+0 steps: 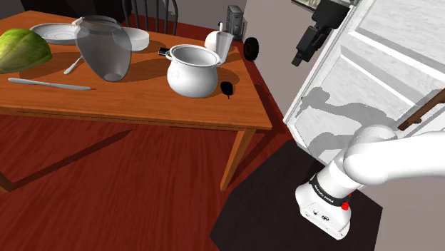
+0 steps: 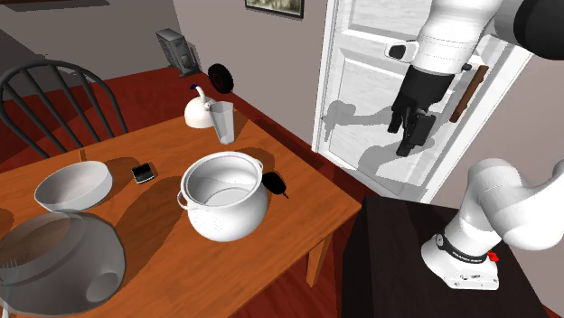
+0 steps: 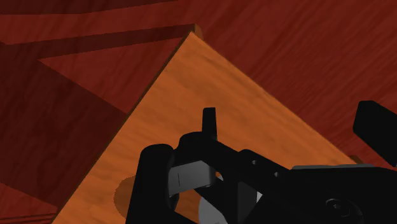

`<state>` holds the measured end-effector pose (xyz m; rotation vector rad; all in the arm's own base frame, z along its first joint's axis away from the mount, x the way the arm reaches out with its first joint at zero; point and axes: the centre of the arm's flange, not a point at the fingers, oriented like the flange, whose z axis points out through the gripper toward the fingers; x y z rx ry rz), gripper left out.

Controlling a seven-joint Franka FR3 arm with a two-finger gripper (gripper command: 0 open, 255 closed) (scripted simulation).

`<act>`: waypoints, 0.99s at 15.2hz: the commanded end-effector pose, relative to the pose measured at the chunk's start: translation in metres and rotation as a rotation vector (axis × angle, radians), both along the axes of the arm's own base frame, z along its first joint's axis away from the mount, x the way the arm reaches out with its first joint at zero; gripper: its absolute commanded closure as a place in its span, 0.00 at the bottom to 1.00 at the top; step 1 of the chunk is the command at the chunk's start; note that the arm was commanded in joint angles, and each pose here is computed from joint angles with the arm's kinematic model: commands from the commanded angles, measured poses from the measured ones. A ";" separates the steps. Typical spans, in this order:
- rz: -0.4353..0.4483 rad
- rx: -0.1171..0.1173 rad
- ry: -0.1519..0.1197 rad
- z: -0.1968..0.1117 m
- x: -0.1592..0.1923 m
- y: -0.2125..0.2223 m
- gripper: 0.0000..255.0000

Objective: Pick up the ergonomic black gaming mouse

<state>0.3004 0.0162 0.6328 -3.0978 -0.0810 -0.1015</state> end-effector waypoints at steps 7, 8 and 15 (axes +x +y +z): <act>-0.117 0.004 0.001 -0.049 0.061 0.000 0.00; -0.136 0.005 0.001 -0.058 0.071 -0.001 0.00; -0.273 0.010 0.002 -0.115 0.142 -0.012 0.00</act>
